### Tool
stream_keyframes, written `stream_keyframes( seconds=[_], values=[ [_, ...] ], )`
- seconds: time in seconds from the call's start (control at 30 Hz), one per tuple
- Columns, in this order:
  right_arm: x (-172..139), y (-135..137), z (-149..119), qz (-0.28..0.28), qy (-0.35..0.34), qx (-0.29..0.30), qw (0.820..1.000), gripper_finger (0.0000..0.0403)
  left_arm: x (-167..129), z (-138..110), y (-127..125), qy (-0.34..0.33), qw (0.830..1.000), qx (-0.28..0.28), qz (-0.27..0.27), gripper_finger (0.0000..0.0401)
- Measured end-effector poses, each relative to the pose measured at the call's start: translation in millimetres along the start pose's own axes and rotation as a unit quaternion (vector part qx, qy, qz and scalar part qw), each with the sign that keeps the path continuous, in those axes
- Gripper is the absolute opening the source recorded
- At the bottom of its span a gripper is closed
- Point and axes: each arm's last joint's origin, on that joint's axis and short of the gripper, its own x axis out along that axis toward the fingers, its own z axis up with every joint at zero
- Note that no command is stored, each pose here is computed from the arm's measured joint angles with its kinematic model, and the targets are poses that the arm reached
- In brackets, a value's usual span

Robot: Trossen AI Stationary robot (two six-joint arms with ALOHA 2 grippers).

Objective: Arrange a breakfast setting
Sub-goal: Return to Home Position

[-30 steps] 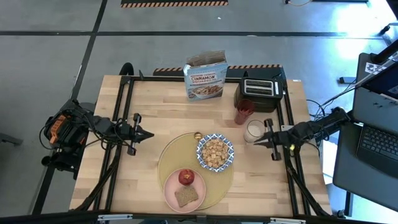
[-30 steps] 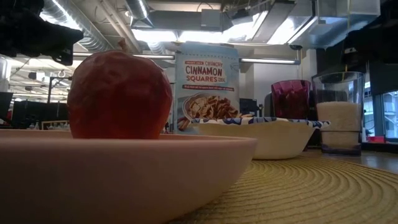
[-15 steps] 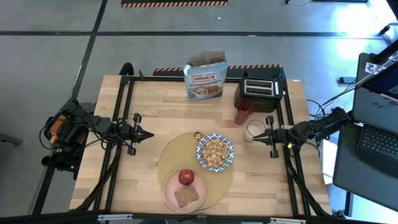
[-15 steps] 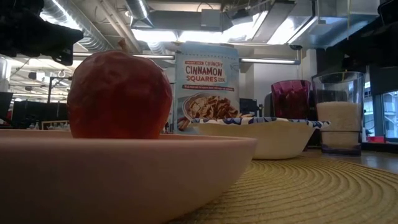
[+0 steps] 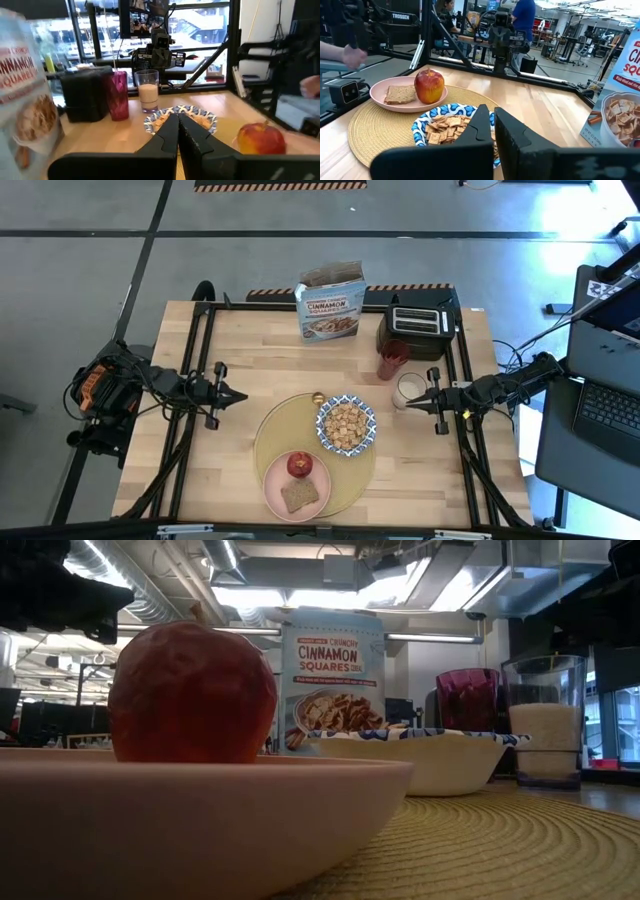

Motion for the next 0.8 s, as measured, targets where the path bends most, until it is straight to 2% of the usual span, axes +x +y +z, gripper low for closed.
stream_keyframes(
  seconds=[0.03,0.1,0.2,0.3,0.37,0.8],
  values=[
    [0.0,0.0,0.0,0.000,0.000,0.000,1.000,0.0000,0.0,0.0,0.1,0.000,1.000,0.017,0.001,0.0000],
    [0.0,0.0,-0.1,0.000,0.000,0.000,1.000,0.0000,0.0,0.1,0.8,0.002,0.993,0.115,0.012,0.0000],
    [0.0,0.0,-0.1,0.000,0.000,0.000,1.000,0.0000,0.0,0.1,1.2,0.005,0.966,0.259,0.019,0.0000],
    [0.0,0.0,-0.1,0.000,0.000,0.000,1.000,0.0000,0.0,0.1,1.2,0.007,0.945,0.326,0.019,0.0000],
    [0.0,0.0,-0.1,0.000,0.000,0.000,1.000,0.0000,0.0,0.1,1.2,0.007,0.941,0.339,0.019,0.0000],
    [0.1,0.1,-0.2,0.000,0.000,0.000,1.000,0.0000,0.0,0.1,1.2,0.007,0.940,0.340,0.019,0.0000]
  ],
)
